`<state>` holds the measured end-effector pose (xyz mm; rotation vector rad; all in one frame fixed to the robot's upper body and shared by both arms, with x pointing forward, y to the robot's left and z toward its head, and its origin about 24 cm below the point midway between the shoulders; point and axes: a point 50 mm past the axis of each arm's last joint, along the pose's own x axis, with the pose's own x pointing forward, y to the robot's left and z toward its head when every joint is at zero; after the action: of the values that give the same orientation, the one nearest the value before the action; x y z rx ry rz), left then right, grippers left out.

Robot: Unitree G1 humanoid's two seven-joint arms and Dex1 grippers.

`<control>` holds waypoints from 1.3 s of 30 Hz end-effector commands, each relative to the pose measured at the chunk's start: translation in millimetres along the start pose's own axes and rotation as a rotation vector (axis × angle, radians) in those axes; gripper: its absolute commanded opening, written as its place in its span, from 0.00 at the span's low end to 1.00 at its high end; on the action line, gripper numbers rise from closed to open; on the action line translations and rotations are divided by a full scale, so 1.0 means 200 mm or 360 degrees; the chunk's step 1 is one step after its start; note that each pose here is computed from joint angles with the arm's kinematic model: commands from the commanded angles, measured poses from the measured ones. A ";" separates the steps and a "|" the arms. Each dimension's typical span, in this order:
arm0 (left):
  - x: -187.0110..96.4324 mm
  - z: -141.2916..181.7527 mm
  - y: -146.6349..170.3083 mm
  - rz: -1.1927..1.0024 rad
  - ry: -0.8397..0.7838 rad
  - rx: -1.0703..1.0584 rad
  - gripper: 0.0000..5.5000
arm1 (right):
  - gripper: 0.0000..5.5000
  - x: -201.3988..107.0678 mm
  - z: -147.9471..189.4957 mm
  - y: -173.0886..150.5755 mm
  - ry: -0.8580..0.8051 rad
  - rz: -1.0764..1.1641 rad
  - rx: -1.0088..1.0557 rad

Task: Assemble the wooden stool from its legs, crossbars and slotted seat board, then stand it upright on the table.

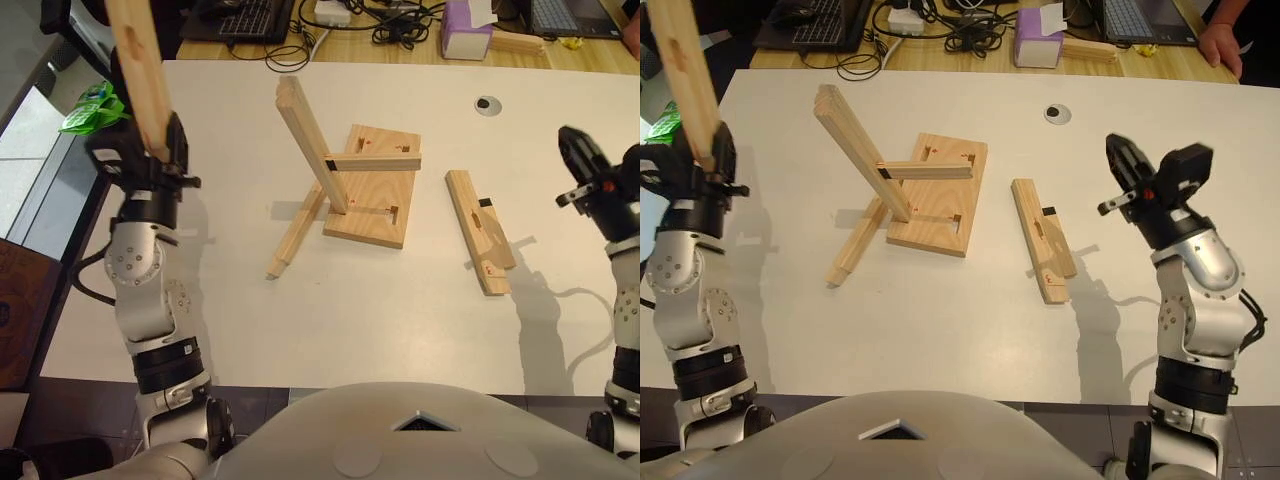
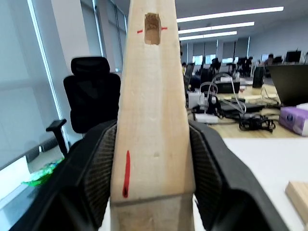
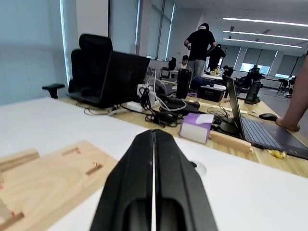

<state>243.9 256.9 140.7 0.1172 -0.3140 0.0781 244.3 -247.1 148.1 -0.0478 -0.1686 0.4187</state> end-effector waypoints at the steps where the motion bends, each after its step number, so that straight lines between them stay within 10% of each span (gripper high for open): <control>1: 0.11 0.30 -0.12 -0.0314 -0.0469 0.0047 0.38 | 0.00 0.13 0.23 0.06 -0.0255 0.0145 0.0178; 9: 0.12 0.38 -0.47 -0.1027 -0.0607 -0.0023 0.38 | 0.17 0.47 0.43 0.40 -0.0480 0.0575 0.0703; 22: 0.10 0.33 -0.52 -0.1147 -0.0576 0.0024 0.37 | 0.58 0.58 0.68 0.54 -0.0557 0.0635 0.0940; 39: 0.18 0.37 -0.45 -0.0890 -0.0579 -0.0101 0.37 | 0.58 0.51 0.69 0.59 -0.0551 0.0834 0.0997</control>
<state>261.9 159.5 208.5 0.1646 -0.6288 -0.5289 268.1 -94.3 289.7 0.6189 -0.3511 0.9731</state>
